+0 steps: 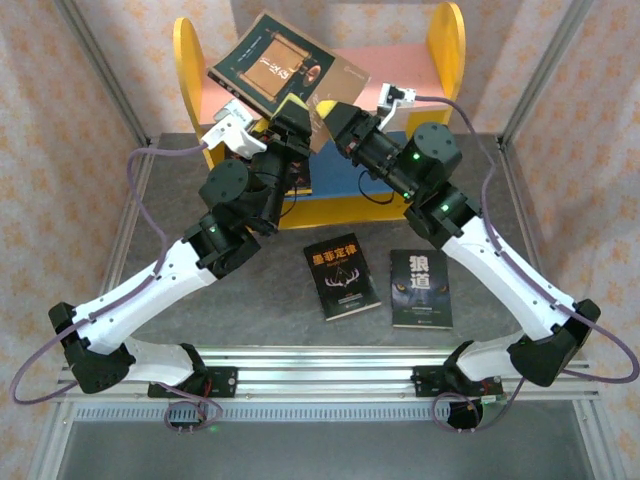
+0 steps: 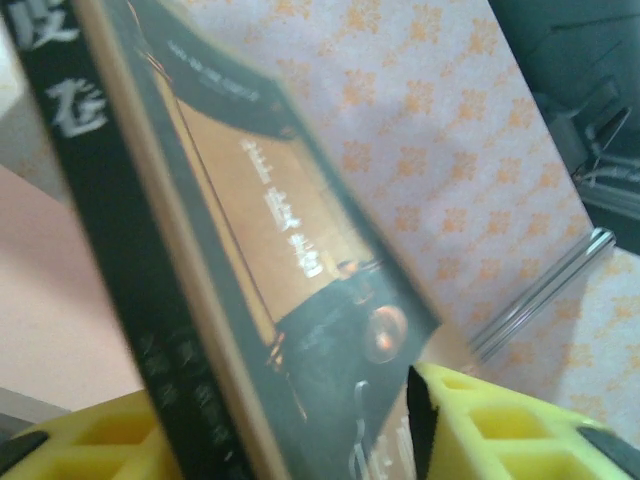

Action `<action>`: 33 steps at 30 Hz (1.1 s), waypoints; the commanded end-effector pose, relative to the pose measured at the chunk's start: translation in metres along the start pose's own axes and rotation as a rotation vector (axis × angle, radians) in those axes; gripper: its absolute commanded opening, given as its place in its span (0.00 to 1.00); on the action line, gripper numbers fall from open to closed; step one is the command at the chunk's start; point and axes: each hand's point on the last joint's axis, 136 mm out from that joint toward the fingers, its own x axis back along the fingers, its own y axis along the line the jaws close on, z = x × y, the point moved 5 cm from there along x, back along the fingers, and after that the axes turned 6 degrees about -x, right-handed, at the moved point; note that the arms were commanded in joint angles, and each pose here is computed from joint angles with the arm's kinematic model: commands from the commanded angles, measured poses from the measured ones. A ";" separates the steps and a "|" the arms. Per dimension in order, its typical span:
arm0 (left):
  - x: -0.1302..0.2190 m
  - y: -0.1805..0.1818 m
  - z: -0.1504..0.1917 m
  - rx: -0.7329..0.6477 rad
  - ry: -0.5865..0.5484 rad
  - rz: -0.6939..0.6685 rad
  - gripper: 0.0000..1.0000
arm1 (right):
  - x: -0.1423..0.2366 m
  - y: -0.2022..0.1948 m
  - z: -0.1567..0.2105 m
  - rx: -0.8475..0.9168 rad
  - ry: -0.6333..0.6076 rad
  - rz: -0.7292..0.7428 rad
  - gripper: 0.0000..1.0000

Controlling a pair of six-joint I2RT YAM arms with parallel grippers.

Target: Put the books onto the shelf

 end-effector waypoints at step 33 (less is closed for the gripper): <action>-0.011 0.058 -0.058 -0.532 0.544 -0.187 0.57 | -0.045 -0.011 -0.037 0.381 0.343 0.201 0.11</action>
